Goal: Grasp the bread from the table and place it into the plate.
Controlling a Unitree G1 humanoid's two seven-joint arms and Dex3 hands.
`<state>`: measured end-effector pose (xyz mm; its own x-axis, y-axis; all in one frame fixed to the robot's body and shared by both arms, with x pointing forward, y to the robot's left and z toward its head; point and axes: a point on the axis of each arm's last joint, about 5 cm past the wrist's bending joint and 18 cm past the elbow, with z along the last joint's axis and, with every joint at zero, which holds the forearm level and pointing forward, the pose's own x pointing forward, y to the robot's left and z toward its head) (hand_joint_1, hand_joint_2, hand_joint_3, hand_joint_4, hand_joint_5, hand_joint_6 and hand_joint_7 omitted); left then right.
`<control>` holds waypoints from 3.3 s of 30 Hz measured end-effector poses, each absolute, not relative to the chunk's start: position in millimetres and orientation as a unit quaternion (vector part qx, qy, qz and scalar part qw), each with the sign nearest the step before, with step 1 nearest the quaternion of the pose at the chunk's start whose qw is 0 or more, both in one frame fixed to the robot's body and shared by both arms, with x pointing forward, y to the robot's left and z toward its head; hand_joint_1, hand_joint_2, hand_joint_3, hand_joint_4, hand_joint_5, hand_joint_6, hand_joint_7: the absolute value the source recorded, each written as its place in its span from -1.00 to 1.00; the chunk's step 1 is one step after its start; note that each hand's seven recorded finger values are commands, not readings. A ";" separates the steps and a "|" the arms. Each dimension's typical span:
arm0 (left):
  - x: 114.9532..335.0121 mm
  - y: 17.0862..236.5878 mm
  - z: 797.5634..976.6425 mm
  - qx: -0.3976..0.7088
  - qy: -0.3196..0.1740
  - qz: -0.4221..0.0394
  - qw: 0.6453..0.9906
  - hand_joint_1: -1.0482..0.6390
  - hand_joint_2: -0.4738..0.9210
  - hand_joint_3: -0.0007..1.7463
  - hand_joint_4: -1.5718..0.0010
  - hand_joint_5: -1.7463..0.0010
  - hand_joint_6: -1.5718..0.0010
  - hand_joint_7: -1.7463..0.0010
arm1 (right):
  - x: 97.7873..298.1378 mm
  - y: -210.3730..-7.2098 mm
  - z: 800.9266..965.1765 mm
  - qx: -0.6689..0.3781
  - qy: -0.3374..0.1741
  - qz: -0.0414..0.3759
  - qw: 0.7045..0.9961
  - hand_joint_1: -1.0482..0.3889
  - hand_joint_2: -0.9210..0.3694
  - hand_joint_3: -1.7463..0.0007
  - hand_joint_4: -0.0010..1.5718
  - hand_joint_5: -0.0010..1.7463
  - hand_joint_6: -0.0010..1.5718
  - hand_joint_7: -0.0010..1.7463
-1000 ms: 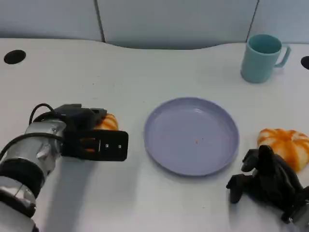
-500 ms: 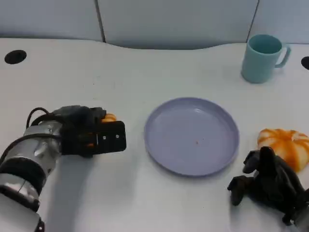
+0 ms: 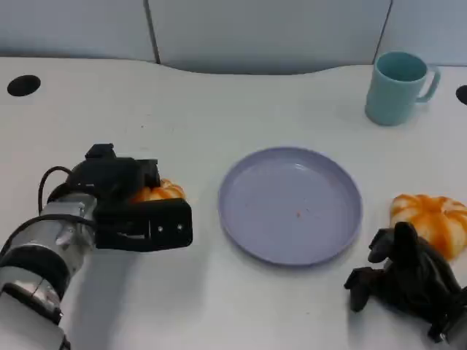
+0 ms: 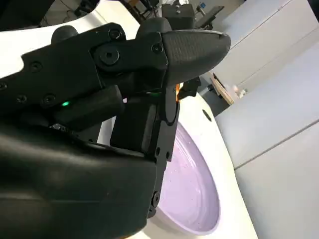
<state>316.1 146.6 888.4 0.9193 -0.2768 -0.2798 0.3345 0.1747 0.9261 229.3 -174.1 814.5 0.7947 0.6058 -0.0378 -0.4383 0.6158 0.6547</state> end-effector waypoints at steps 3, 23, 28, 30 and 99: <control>316.0 147.0 888.2 0.613 0.021 -0.200 0.764 -0.09 0.99 -0.39 -0.07 -1.00 0.19 -1.00 | 229.3 -173.7 814.7 0.325 0.128 0.292 0.890 -0.24 -1.00 0.67 1.00 -0.16 1.00 -0.44; 324.6 157.4 916.0 0.597 -0.146 -0.176 0.769 -0.02 0.70 0.10 -0.17 -1.00 0.10 -1.00 | 234.1 -166.9 815.5 0.322 0.129 0.297 0.890 -0.25 -1.00 0.65 1.00 -0.17 1.00 -0.47; 327.1 157.4 924.6 0.562 -0.185 -0.146 0.793 0.03 0.54 0.31 -0.17 -1.00 0.06 -1.00 | 234.1 -166.0 815.3 0.322 0.127 0.297 0.890 -0.25 -1.00 0.66 1.00 -0.18 1.00 -0.47; 327.6 156.1 928.0 0.535 -0.197 -0.138 0.810 0.04 0.51 0.32 -0.17 -1.00 0.07 -1.00 | 233.9 -166.1 815.1 0.322 0.126 0.298 0.890 -0.25 -1.00 0.65 1.00 -0.18 1.00 -0.46; 326.0 57.6 970.9 0.471 -0.193 -0.419 0.752 -1.00 1.00 -0.48 0.90 0.94 0.87 0.93 | 229.5 -165.6 814.4 0.321 0.118 0.304 0.889 -0.23 -1.00 0.61 1.00 -0.18 1.00 -0.48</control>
